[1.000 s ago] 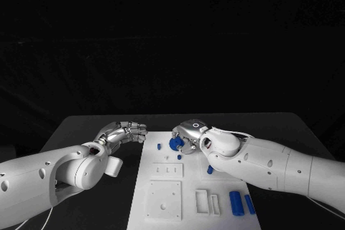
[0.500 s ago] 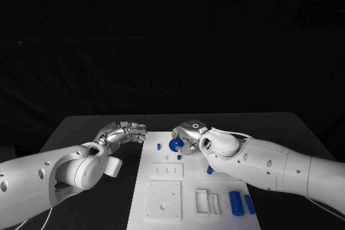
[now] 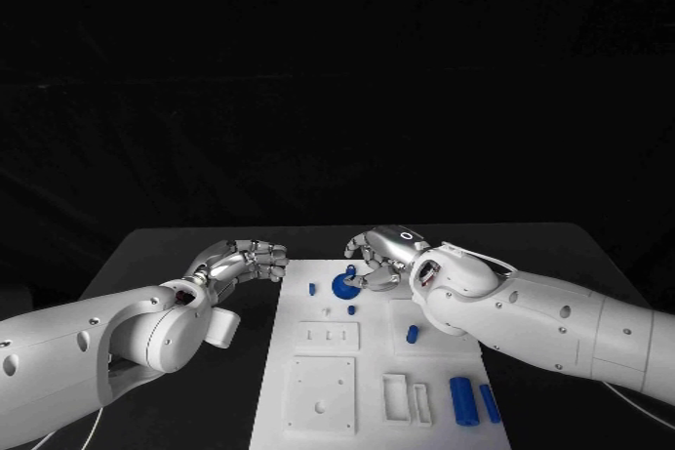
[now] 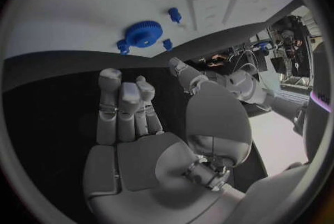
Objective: Assemble the parts on the task board
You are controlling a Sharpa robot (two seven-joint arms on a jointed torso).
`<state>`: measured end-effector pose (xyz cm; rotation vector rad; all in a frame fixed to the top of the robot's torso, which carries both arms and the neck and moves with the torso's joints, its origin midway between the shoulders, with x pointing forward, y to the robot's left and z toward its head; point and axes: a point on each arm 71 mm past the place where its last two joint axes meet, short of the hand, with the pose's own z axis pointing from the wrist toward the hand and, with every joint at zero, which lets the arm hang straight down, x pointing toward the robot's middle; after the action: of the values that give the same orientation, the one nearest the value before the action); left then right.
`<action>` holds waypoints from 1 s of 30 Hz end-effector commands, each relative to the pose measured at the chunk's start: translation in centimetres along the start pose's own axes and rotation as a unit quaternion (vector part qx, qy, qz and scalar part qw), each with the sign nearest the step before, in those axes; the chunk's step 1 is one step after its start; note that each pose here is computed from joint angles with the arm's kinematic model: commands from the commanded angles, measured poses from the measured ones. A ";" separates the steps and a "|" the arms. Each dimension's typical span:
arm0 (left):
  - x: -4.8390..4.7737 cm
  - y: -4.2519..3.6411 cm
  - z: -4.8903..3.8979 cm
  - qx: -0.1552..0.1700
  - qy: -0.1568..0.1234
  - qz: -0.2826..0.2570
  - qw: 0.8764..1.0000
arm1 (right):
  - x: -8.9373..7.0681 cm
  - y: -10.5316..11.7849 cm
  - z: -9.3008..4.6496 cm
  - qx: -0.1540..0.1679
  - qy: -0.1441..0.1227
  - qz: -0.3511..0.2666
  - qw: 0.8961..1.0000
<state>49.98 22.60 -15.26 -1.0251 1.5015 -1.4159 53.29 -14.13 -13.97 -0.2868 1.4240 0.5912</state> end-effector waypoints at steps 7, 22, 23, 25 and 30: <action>0.40 -0.20 -0.02 0.006 0.012 -0.001 1.000 | -4.0 -5.0 -2.4 0.021 0.000 0.118 0.993; 0.57 -0.18 0.30 0.007 0.017 -0.003 1.000 | -5.1 -14.2 -6.6 0.091 0.037 0.121 0.988; 0.55 -0.17 0.30 0.007 0.017 -0.003 1.000 | -5.2 -14.6 -6.7 0.096 0.038 0.121 0.987; 0.50 -0.13 0.31 0.007 0.017 -0.003 1.000 | -5.2 -15.3 -6.9 0.105 0.039 0.123 0.986; 0.30 -0.06 0.33 0.006 0.015 -0.002 1.000 | -4.8 -16.5 -7.4 0.119 0.047 0.132 0.983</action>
<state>50.21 22.37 -15.33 -1.0205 1.5075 -1.4230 55.93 -32.78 -12.60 0.0625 1.5821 0.5714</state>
